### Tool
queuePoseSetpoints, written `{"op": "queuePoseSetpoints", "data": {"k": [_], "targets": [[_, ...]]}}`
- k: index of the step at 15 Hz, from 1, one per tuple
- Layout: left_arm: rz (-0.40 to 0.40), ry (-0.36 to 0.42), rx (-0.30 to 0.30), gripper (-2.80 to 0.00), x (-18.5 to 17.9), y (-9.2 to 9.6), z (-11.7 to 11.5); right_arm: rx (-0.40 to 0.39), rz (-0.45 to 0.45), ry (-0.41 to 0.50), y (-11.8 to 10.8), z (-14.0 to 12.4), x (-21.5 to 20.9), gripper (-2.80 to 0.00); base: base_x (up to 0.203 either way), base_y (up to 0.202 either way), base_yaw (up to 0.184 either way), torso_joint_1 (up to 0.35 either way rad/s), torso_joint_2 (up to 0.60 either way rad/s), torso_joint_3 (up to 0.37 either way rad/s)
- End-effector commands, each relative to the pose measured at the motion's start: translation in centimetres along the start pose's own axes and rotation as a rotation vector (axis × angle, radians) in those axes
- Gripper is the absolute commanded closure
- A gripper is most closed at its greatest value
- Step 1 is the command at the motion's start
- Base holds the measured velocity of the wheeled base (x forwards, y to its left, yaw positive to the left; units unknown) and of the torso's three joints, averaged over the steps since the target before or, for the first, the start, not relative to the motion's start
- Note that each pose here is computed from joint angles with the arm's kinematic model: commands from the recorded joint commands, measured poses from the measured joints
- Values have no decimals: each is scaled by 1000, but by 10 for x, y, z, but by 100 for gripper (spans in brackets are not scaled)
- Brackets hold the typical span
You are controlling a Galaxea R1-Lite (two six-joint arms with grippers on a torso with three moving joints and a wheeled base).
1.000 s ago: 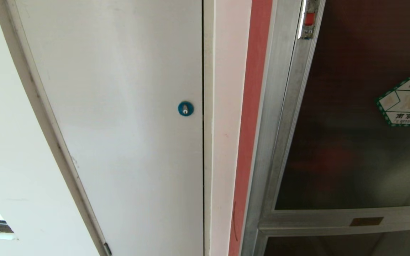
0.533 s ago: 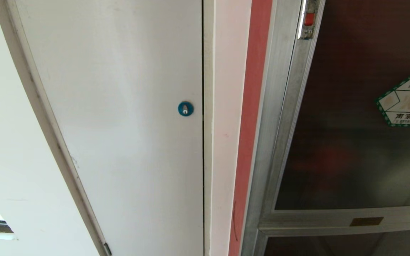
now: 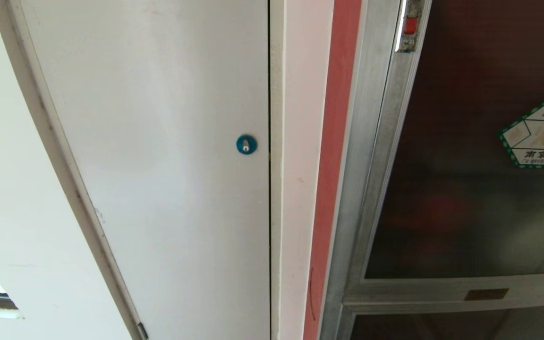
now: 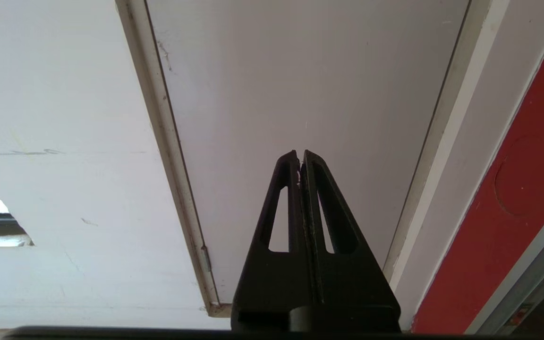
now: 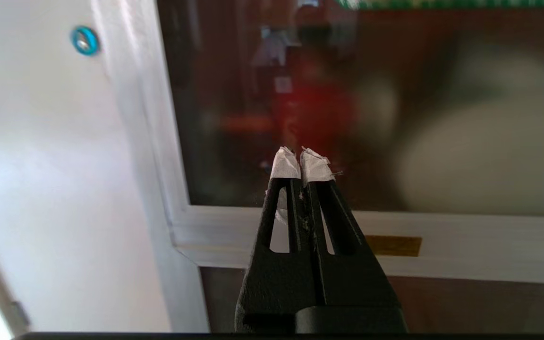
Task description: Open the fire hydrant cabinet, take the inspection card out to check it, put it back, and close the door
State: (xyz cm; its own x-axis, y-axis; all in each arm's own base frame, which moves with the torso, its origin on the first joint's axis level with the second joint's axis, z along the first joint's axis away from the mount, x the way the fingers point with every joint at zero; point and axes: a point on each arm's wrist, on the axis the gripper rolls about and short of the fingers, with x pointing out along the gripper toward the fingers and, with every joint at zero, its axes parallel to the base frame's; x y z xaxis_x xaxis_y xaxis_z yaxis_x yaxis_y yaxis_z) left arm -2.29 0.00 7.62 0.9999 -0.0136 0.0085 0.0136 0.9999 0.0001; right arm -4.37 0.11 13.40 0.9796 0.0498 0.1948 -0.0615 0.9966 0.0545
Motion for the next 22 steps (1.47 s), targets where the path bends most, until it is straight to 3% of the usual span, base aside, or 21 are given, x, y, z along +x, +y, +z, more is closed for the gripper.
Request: {"op": "queuePoseSetpoints", "data": {"k": [1, 4, 9, 17, 22], "targets": [[0, 1, 0, 0, 0, 0, 0, -24, -7, 4, -2, -26, 7, 0, 0, 0, 0, 0, 0, 0], [0, 1, 0, 0, 0, 0, 0, -95, -12, 32, -4, -42, 10, 0, 0, 0, 0, 0, 0, 0], [0, 1, 0, 0, 0, 0, 0, -108, -83, 146, -6, -56, 10, 0, 0, 0, 0, 0, 0, 0], [0, 1, 0, 0, 0, 0, 0, -151, -42, 206, -5, -62, 9, 0, 0, 0, 0, 0, 0, 0], [0, 1, 0, 0, 0, 0, 0, -93, -45, 203, -5, -62, 9, 0, 0, 0, 0, 0, 0, 0]]}}
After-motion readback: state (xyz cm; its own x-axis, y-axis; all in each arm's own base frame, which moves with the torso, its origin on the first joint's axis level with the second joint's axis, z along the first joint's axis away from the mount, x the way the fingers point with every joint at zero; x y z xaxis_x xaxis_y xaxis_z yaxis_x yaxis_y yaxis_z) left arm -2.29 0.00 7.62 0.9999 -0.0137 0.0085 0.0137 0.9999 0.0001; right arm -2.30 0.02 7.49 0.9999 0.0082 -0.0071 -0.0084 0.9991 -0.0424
